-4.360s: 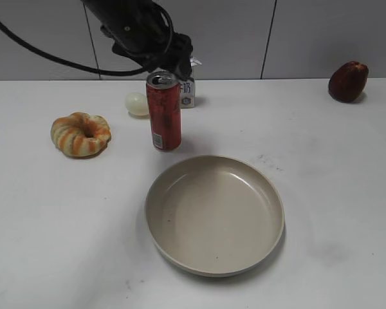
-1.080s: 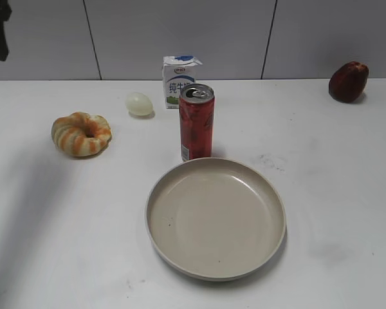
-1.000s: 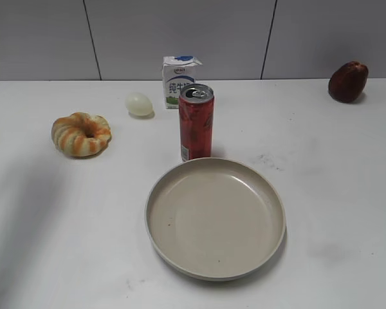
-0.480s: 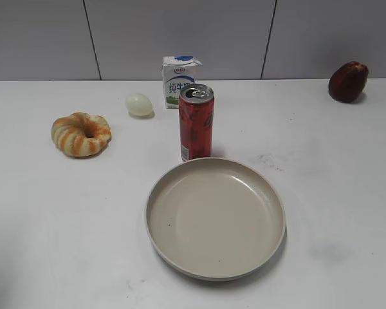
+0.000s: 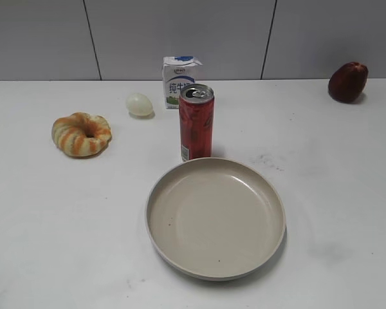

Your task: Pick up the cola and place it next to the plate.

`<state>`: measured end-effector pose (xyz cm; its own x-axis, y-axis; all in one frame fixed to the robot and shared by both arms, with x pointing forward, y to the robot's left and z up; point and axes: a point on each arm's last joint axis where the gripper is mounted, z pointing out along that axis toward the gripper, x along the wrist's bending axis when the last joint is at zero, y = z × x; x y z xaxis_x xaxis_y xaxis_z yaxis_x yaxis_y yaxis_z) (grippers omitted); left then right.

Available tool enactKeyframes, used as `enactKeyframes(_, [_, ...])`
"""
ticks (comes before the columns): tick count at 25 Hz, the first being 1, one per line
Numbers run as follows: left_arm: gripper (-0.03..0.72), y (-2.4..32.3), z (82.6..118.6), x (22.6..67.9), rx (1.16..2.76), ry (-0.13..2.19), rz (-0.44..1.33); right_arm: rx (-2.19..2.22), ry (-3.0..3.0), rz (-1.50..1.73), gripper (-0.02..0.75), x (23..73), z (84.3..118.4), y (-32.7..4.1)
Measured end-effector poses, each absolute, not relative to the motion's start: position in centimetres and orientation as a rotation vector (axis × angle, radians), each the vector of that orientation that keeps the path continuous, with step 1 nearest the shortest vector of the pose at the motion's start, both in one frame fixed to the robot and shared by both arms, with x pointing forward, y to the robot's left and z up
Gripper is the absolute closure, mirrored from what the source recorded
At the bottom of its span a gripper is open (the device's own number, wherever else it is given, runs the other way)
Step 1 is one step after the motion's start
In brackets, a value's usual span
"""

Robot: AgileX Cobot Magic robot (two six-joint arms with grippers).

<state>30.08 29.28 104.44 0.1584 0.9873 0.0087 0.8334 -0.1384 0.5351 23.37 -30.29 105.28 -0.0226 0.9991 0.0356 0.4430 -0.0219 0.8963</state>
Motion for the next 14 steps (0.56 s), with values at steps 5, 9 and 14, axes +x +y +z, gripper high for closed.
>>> enactKeyframes(5, [0.111, 29.6, 104.5, 27.2, 1.859, 1.599, 0.685, 1.549, 1.55, 1.001, 0.166, 23.4, 105.3, -30.3])
enactKeyframes(9, [0.111, 29.8, 104.7, 25.4, 1.764, 1.518, 0.775, 1.549, 1.55, 1.001, 0.166, 23.4, 105.3, -30.3])
enactKeyframes(14, [0.113, 30.0, 104.8, 23.5, 1.673, 1.437, 0.857, 1.549, 1.55, 1.002, 0.166, 23.4, 105.3, -30.3])
